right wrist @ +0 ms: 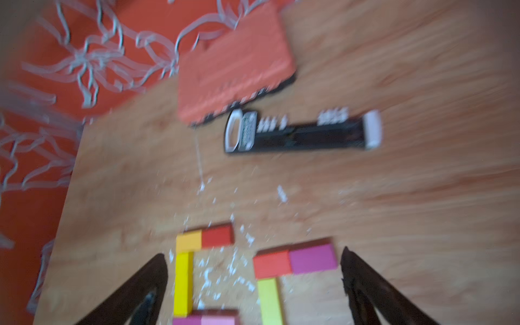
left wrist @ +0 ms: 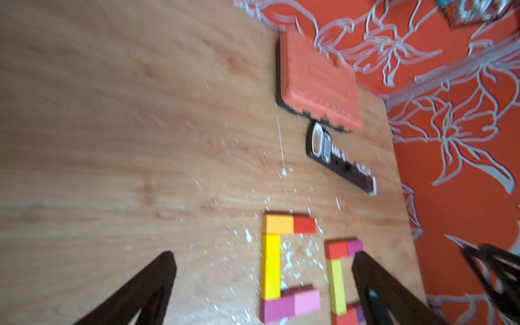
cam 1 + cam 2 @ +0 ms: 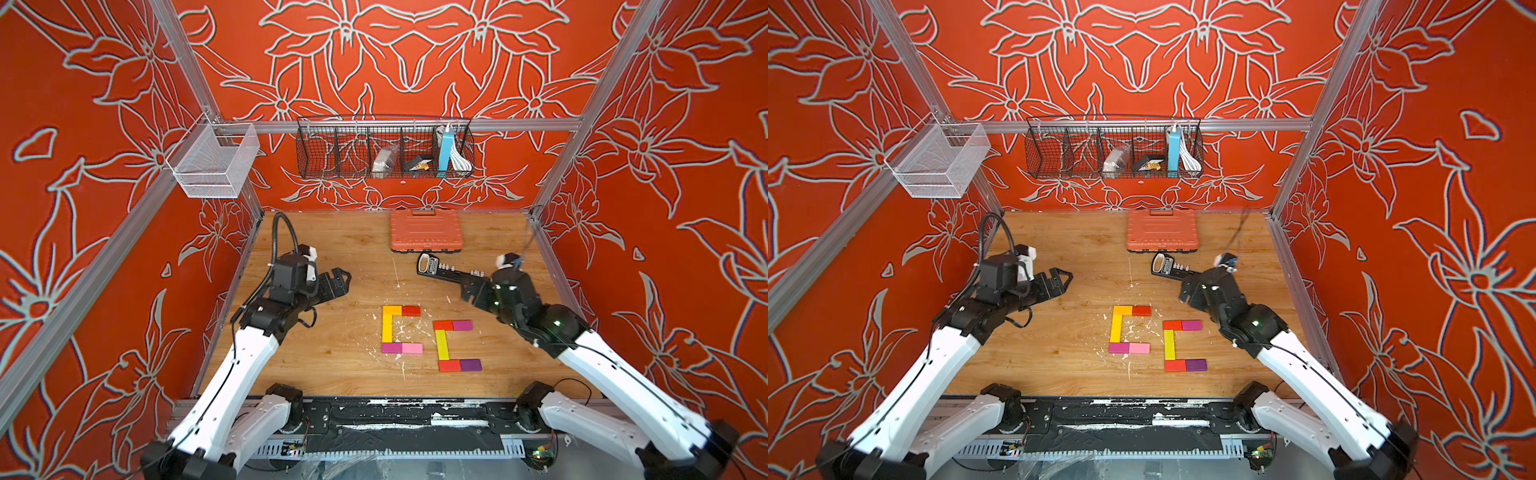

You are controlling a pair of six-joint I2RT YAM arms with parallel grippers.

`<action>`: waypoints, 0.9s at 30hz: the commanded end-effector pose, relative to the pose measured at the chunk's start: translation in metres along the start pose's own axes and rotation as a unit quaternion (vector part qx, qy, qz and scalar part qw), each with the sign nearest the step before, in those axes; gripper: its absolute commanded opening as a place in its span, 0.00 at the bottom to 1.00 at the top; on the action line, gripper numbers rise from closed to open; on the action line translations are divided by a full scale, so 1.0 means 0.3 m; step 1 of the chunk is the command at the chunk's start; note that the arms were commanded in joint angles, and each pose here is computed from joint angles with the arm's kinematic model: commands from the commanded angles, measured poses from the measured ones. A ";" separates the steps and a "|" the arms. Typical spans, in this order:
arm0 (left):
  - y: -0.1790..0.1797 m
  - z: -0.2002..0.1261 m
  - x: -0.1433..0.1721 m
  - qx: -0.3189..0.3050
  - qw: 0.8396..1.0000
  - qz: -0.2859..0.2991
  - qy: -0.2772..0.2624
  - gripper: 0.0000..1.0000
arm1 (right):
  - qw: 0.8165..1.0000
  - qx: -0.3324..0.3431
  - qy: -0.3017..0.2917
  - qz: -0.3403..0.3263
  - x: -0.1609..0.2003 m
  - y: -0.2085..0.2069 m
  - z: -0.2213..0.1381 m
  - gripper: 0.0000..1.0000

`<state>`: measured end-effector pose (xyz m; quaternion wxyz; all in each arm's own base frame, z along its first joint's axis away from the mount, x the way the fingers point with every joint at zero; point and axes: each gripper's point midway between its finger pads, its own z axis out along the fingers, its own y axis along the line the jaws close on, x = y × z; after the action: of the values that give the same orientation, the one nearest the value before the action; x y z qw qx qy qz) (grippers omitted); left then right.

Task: Assemble the letter c with building blocks
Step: Reset both arms

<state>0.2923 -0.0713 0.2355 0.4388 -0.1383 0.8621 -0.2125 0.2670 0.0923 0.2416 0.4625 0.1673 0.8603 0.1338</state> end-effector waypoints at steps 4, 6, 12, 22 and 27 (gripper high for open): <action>0.240 -0.028 -0.135 -0.159 0.960 0.075 -0.219 0.98 | 0.954 0.226 -0.170 -0.100 -0.210 -0.316 0.009 0.98; 0.297 -0.013 -0.121 -0.189 0.948 0.092 -0.238 0.98 | 0.943 0.264 -0.159 -0.130 -0.222 -0.375 0.048 0.98; 0.427 0.114 -0.031 -0.214 0.952 0.126 -0.177 0.98 | 0.930 0.320 -0.084 -0.161 -0.103 -0.551 0.233 0.98; 0.513 0.276 0.008 -0.195 0.957 0.158 -0.147 0.98 | 0.945 0.208 -0.115 -0.225 -0.038 -0.504 0.443 0.98; 0.502 0.354 0.062 -0.148 0.964 0.172 -0.141 0.98 | 0.949 0.173 -0.106 -0.242 -0.004 -0.494 0.507 0.98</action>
<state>0.3471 0.0370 0.0793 0.5135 -0.1152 0.8492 0.0430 0.3550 -0.0420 0.0915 0.4911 0.0743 0.8488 -0.1813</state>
